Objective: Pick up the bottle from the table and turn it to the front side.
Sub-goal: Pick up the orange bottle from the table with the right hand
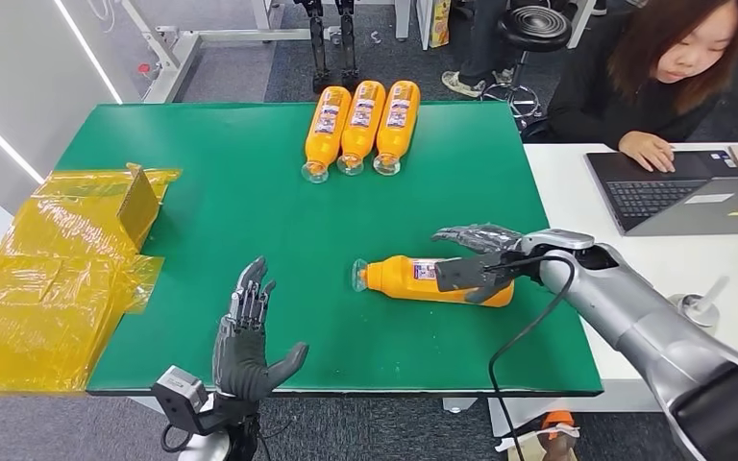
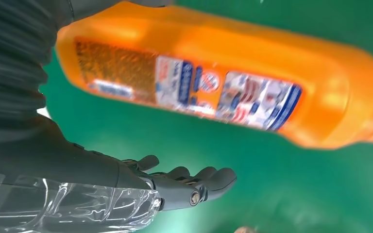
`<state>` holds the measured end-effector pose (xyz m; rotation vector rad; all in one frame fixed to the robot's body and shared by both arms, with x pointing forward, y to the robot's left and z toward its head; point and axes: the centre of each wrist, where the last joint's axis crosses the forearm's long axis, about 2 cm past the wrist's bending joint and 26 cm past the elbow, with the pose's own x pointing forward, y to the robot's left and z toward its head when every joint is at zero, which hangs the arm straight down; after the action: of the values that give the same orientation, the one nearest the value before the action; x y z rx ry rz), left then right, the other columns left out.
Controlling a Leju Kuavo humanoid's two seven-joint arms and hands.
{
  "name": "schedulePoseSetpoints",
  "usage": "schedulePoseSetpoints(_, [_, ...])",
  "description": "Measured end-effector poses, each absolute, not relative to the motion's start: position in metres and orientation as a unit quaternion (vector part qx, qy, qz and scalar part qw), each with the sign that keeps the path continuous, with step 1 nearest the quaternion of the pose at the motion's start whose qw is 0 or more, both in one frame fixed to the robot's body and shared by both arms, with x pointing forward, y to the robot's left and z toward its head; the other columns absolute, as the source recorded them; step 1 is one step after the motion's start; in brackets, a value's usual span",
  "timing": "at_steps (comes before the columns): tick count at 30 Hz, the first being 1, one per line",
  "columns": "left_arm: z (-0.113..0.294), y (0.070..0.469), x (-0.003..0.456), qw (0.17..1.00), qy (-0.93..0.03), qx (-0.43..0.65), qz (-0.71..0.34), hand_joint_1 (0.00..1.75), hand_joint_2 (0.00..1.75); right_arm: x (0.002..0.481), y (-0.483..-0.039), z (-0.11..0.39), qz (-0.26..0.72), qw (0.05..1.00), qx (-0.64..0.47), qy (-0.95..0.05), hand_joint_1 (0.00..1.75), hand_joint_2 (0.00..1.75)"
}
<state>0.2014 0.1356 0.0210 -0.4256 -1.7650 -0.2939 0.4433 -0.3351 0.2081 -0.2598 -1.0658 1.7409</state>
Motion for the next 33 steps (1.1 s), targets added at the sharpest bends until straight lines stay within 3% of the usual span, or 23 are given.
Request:
schedulePoseSetpoints(10, [0.016, 0.139, 0.191, 0.62, -0.754, -0.18, -0.12, 0.0, 1.75, 0.443, -0.329, 0.185, 0.746, 0.522, -0.103, -0.401, 0.0, 1.75])
schedulePoseSetpoints(21, [0.014, 0.148, 0.183, 0.627, -0.748, -0.182, -0.117, 0.0, 1.75, 0.417, -0.351, 0.142, 0.719, 0.53, -0.113, -0.435, 0.0, 1.75])
schedulePoseSetpoints(22, [0.014, 0.149, 0.183, 0.628, -0.748, -0.182, -0.117, 0.0, 1.75, 0.414, -0.352, 0.139, 0.719, 0.529, -0.112, -0.437, 0.1, 1.75])
schedulePoseSetpoints(25, [0.014, 0.149, 0.183, 0.628, -0.748, -0.181, -0.117, 0.0, 1.75, 0.412, -0.352, 0.136, 0.723, 0.524, -0.113, -0.437, 1.35, 1.75])
schedulePoseSetpoints(26, [0.014, 0.149, 0.183, 0.628, -0.748, -0.181, -0.117, 0.0, 1.75, 0.411, -0.351, 0.135, 0.724, 0.522, -0.114, -0.437, 1.69, 1.75])
schedulePoseSetpoints(33, [0.017, 0.151, 0.182, 0.625, -0.751, -0.179, -0.115, 0.0, 1.75, 0.406, -0.351, 0.134, 0.732, 0.508, -0.12, -0.438, 1.75, 1.75])
